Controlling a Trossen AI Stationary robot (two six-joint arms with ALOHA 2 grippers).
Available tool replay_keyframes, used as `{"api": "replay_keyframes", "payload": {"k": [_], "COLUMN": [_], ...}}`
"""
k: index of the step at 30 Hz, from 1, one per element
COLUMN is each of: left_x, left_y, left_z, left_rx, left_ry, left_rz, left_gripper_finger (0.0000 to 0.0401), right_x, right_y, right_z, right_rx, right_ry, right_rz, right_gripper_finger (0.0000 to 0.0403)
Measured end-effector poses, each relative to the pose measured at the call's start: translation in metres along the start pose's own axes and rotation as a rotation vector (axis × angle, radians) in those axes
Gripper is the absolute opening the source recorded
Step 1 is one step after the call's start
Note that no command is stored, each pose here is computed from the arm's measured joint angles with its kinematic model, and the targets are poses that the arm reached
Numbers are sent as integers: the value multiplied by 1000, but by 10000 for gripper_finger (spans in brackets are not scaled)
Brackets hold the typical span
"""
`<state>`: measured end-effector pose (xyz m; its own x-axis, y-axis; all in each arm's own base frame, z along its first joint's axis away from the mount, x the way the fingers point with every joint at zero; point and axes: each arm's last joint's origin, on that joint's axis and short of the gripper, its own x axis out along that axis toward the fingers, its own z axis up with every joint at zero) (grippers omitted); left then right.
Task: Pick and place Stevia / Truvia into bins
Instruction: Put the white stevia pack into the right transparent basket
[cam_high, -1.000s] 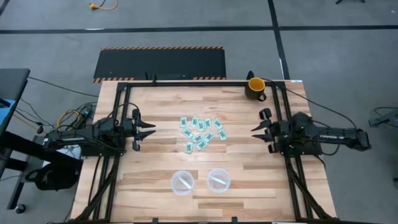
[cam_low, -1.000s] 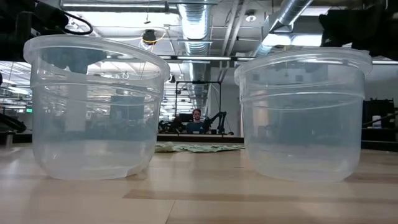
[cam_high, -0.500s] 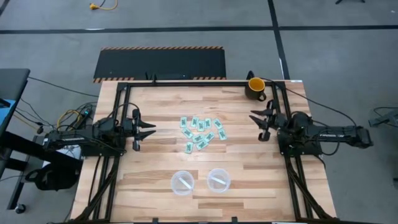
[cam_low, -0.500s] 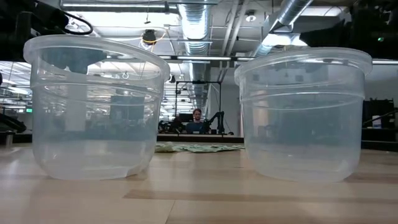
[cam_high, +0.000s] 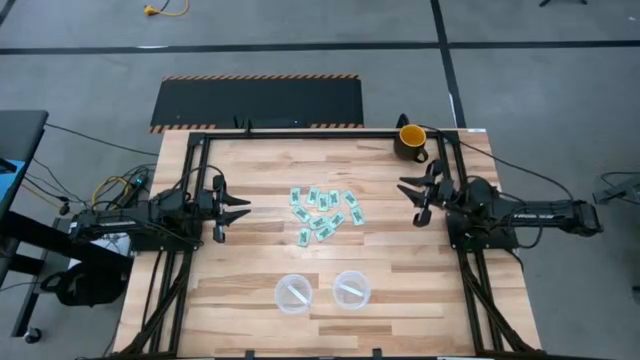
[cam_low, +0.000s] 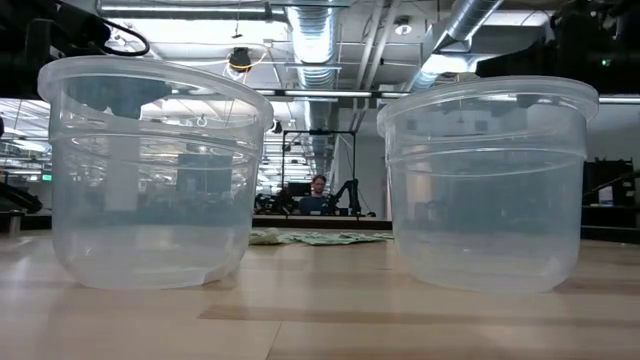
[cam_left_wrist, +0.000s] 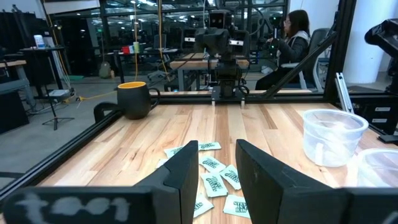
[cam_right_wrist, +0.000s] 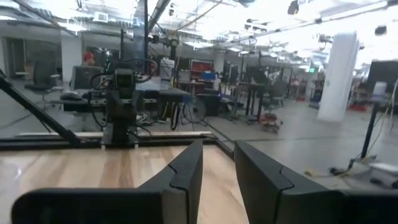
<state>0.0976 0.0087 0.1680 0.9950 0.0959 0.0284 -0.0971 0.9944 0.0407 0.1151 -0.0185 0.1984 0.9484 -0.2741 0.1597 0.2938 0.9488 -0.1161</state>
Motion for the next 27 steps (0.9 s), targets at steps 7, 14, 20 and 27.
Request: {"api": "replay_keyframes", "payload": {"k": [7,14,20,27], "left_x": [0,0,0,0], "left_y": [0,0,0,0], "left_z": [0,0,0,0], "left_rx": [0,0,0,0], "left_ry": [0,0,0,0], "left_rz": [0,1,0,1], "left_gripper_finger": [98,98,98,98], "right_x": [12,34,63,96], "right_y": [-5,-3,-5,-10], "right_z": [19,28,19,0], "right_rx": [-36,-55,-90,-92], "right_ry": [227,434,570,763], "right_rz": [-110,-107,-126,-102], "right_gripper_finger": [87,118,174,193]}}
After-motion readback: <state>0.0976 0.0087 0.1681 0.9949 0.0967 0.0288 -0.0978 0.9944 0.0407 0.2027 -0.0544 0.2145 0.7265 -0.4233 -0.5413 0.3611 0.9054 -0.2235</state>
